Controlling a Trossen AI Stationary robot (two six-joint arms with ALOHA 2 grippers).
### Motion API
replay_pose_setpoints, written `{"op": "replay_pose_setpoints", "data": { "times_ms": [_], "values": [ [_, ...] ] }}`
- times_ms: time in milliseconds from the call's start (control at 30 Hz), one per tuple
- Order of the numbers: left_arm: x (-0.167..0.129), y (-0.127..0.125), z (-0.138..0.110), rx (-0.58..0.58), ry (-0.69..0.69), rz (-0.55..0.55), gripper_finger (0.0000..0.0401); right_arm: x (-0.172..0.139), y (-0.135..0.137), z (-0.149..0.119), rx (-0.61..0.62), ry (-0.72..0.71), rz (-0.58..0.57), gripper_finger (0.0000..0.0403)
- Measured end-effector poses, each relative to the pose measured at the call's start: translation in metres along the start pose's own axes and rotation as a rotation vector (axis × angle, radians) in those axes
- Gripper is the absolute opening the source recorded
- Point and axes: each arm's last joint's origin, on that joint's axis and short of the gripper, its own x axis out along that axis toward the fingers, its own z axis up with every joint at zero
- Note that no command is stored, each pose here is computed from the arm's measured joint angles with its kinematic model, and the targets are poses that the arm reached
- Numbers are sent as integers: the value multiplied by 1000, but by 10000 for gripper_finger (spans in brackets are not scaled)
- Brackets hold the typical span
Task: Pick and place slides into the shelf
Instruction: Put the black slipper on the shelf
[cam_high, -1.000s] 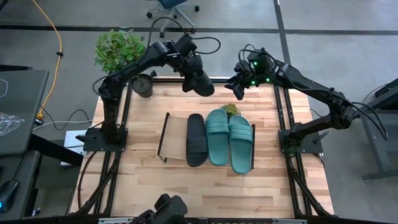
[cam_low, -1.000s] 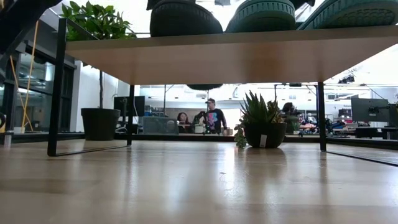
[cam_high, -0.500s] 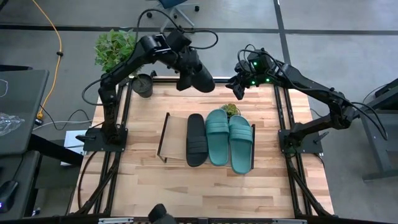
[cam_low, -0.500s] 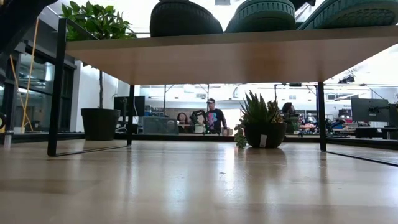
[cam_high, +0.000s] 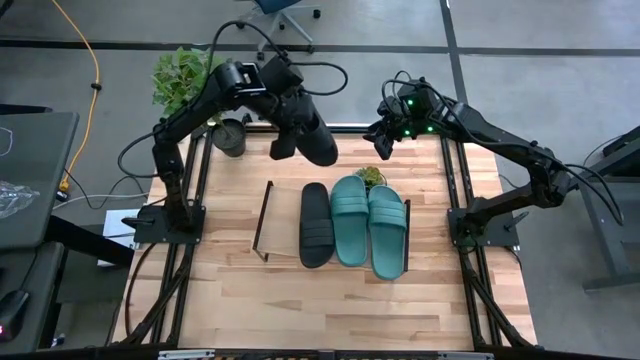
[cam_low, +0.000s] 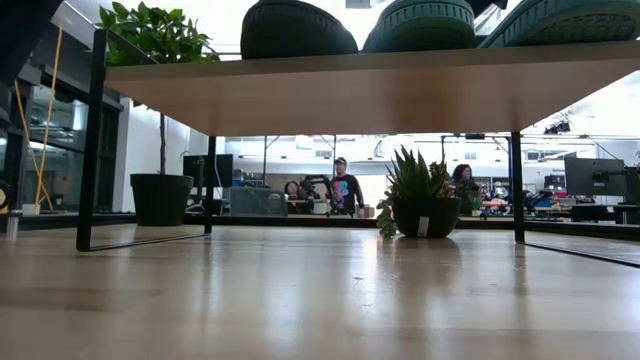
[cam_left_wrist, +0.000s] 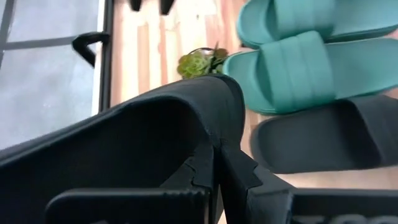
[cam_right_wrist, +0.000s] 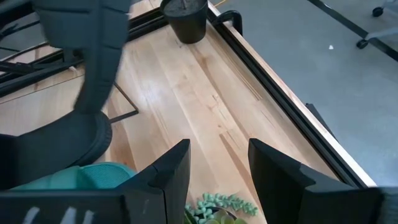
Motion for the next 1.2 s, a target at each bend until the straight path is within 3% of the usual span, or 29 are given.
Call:
{"op": "replay_pose_setpoints", "data": {
  "times_ms": [433, 633, 833, 1200],
  "values": [
    [-43, -21, -9, 26, -61, -37, 0, 0, -1, -2, 8, 15, -21, 154],
    [-54, -29, -17, 90, -45, -78, 0, 0, -1, -2, 10, 15, -24, 154],
    [-58, -36, -15, 148, -122, -191, 0, 1, -1, -2, 11, 21, -23, 154],
    [-59, -41, -13, 148, -221, -366, 0, 1, 0, -2, 10, 25, 3, 154]
  ]
}}
